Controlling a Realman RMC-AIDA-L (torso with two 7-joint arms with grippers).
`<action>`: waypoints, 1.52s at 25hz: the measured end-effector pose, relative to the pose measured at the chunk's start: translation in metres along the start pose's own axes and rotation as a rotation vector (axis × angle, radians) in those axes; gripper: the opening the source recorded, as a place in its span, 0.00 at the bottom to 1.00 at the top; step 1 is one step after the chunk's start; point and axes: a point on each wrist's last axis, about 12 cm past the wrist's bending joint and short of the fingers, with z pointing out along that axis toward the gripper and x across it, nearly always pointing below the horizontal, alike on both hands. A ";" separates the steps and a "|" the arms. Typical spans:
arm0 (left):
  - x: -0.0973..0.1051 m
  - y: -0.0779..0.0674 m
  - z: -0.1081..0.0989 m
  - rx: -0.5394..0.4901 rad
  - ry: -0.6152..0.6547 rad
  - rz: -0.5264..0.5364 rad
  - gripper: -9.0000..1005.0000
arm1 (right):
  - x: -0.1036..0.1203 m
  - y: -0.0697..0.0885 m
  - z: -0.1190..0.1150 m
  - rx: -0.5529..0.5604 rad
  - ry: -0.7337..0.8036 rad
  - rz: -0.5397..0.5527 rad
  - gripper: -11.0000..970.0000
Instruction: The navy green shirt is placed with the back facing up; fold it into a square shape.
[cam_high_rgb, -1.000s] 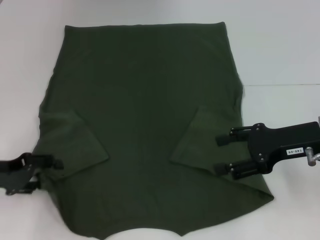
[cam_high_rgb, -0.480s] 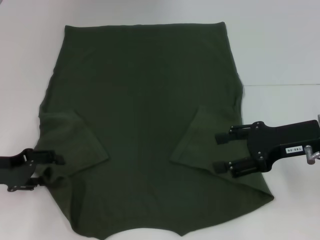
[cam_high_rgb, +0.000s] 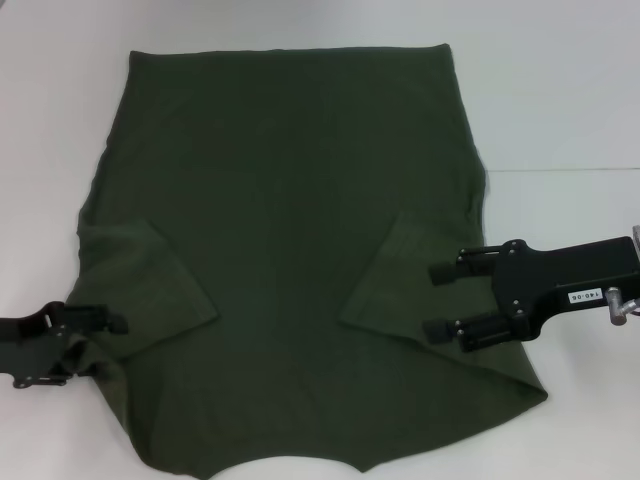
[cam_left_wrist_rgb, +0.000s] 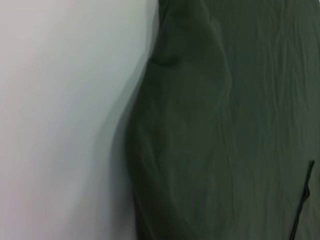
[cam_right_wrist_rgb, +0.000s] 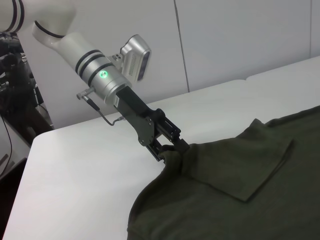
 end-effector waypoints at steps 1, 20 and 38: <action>-0.001 0.000 -0.001 -0.001 -0.004 -0.001 0.78 | 0.000 0.000 0.000 0.001 0.000 0.000 0.93; -0.001 0.020 -0.024 -0.043 -0.065 -0.047 0.73 | -0.001 -0.002 0.001 0.013 -0.001 -0.002 0.93; -0.002 0.027 -0.024 -0.074 -0.095 -0.093 0.41 | -0.002 -0.001 0.004 0.014 -0.008 -0.002 0.93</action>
